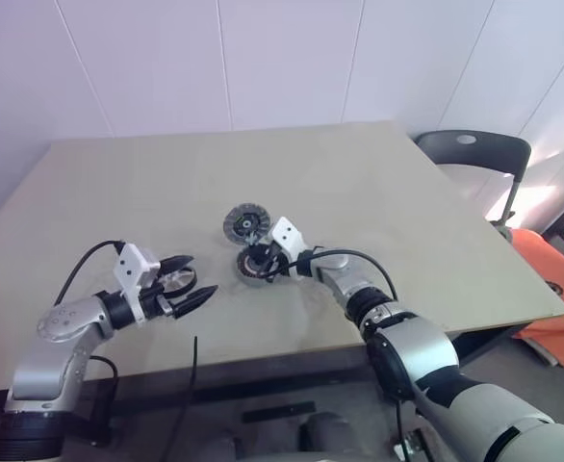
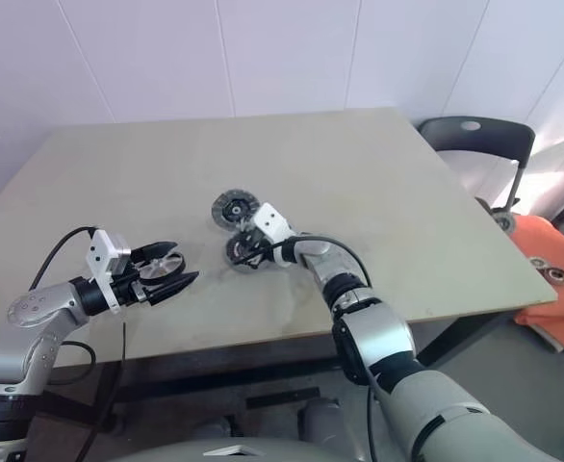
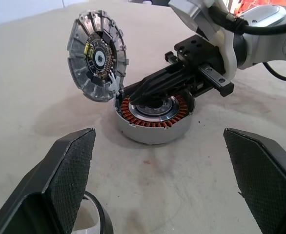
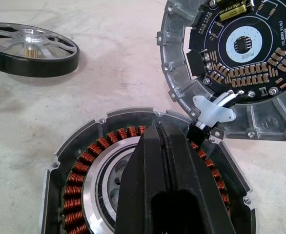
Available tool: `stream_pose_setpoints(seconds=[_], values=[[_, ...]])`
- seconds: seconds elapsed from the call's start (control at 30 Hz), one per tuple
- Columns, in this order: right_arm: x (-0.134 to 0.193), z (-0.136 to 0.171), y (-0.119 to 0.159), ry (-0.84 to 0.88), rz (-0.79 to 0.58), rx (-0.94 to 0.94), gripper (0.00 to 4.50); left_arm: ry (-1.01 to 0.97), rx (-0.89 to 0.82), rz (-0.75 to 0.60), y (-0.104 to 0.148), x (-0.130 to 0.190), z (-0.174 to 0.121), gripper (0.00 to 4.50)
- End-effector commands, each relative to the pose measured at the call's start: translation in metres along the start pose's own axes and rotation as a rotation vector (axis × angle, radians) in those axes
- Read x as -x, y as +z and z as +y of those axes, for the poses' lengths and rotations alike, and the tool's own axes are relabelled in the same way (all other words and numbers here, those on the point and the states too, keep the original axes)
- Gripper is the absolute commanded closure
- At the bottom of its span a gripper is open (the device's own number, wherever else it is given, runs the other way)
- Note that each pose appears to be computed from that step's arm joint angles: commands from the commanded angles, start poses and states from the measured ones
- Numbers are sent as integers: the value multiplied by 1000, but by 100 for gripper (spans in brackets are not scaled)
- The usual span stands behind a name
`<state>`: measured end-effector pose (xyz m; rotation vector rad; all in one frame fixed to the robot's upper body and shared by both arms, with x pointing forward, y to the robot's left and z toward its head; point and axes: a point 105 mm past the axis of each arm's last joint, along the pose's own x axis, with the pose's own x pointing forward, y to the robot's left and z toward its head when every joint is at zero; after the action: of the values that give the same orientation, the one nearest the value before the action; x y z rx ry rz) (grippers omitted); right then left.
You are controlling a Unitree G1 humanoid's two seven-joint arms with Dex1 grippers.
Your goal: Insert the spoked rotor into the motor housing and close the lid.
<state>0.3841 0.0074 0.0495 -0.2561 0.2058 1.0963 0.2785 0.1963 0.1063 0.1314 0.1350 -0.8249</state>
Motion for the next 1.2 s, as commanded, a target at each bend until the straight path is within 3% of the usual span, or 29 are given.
stream_pose_setpoints(seconds=[0.03, 0.2, 0.33, 0.47, 0.9, 1.2], values=[[3, 6, -21, 20, 72, -36, 449, -17, -34, -28, 12, -2, -3, 0], [1, 0, -4, 0, 0, -49, 449, -20, -35, -31, 13, -4, -2, 0], [-1, -3, 74, 103, -342, -181, 449, -23, -32, -30, 11, -4, -3, 0], [4, 7, 94, 253, -415, -233, 449, -22, -30, -30, 11, -3, -2, 0], [4, 5, 55, 167, -259, -129, 449, -19, -32, -31, 10, -3, 0, 0], [5, 8, 11, 112, -80, -1, 449, -16, -29, -32, 10, -4, -1, 0]])
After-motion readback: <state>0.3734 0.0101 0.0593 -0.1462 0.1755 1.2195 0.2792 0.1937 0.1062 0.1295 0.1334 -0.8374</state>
